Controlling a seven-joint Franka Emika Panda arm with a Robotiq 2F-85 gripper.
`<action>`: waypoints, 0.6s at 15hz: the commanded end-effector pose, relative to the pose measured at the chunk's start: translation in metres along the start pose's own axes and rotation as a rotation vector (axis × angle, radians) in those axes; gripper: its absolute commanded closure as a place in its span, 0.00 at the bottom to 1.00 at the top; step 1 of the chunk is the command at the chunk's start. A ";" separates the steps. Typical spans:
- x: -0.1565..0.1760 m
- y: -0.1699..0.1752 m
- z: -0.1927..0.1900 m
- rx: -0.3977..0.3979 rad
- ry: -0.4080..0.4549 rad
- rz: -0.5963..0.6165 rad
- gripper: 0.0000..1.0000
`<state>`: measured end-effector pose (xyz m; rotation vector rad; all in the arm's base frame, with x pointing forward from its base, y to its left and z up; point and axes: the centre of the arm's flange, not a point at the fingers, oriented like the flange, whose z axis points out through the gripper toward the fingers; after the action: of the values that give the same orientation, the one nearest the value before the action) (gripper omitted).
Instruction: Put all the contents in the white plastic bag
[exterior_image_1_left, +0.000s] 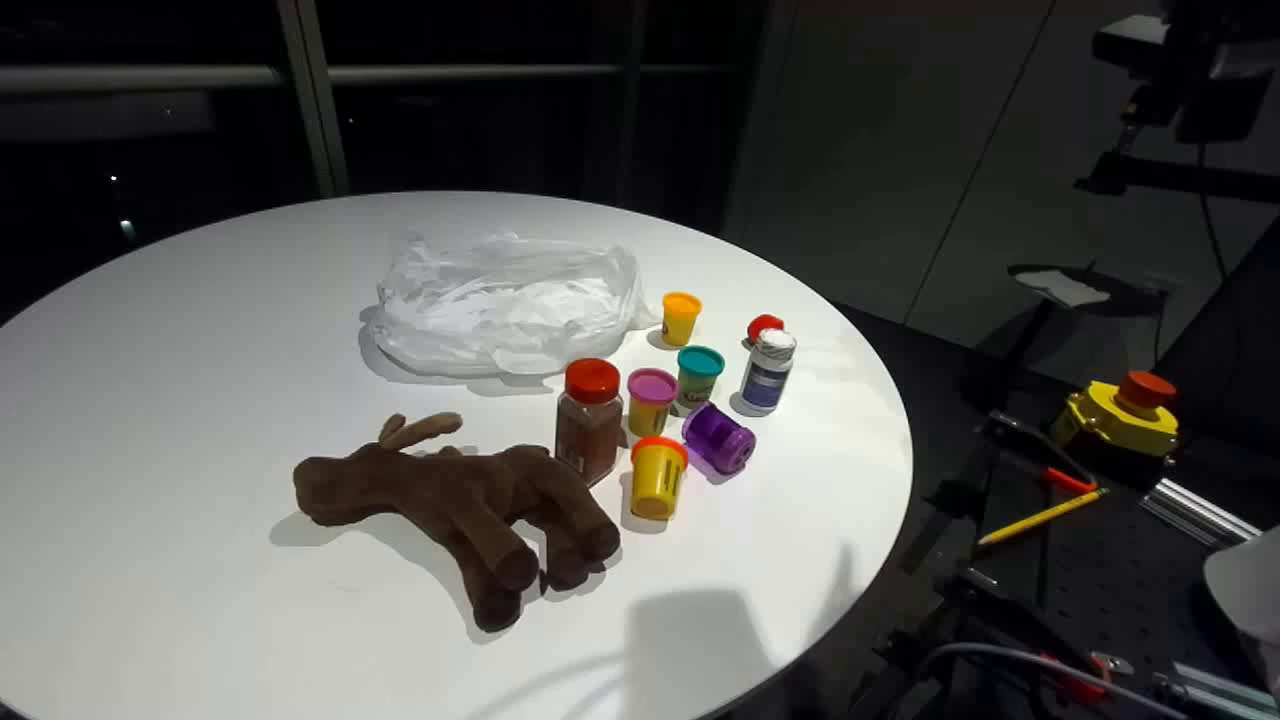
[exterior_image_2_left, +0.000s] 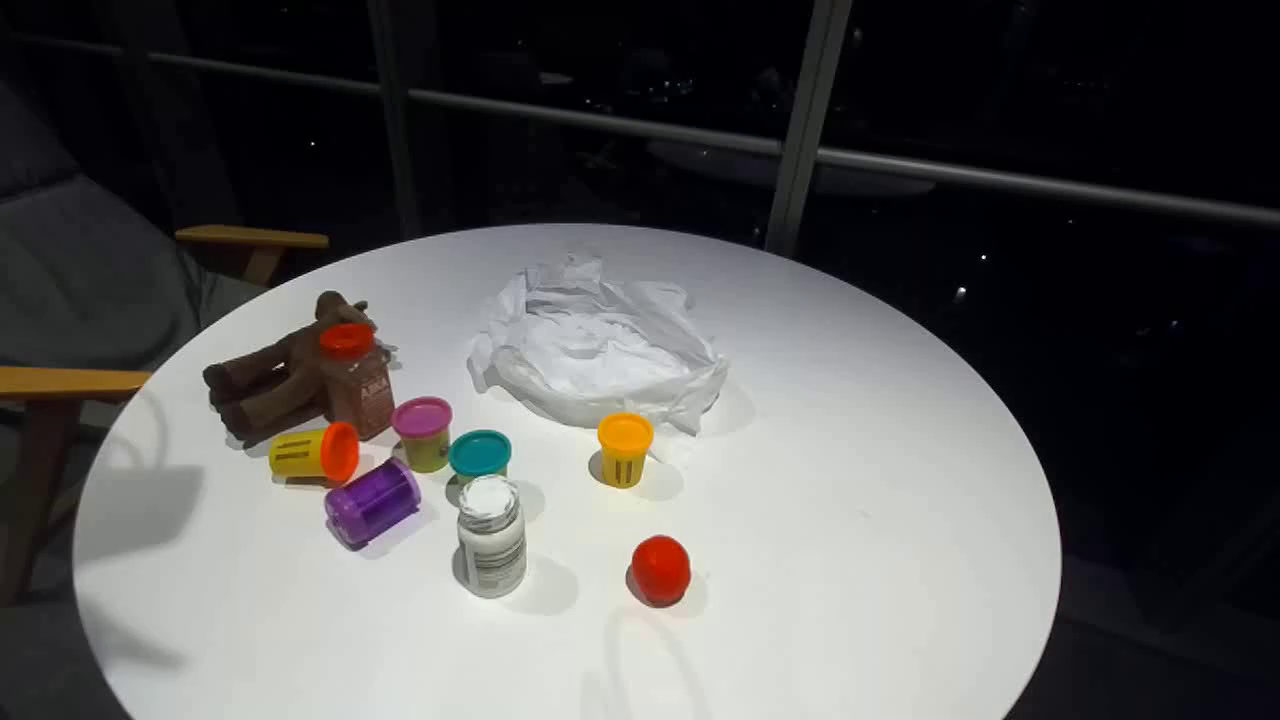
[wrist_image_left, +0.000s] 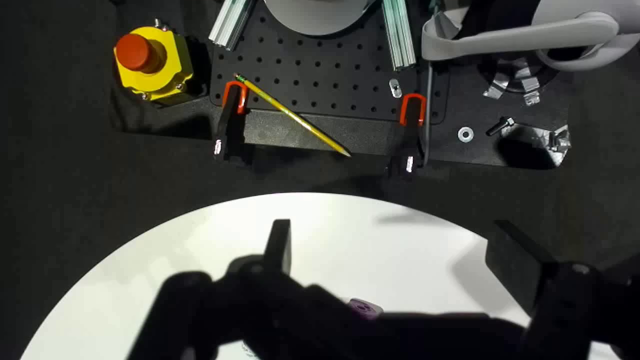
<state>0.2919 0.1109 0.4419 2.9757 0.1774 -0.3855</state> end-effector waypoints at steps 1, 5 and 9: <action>0.000 0.000 -0.001 0.000 0.002 0.000 0.00; 0.000 0.000 -0.002 0.001 0.006 0.000 0.00; 0.000 0.000 -0.002 0.001 0.006 0.000 0.00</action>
<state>0.2921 0.1112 0.4440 2.9777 0.1777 -0.3771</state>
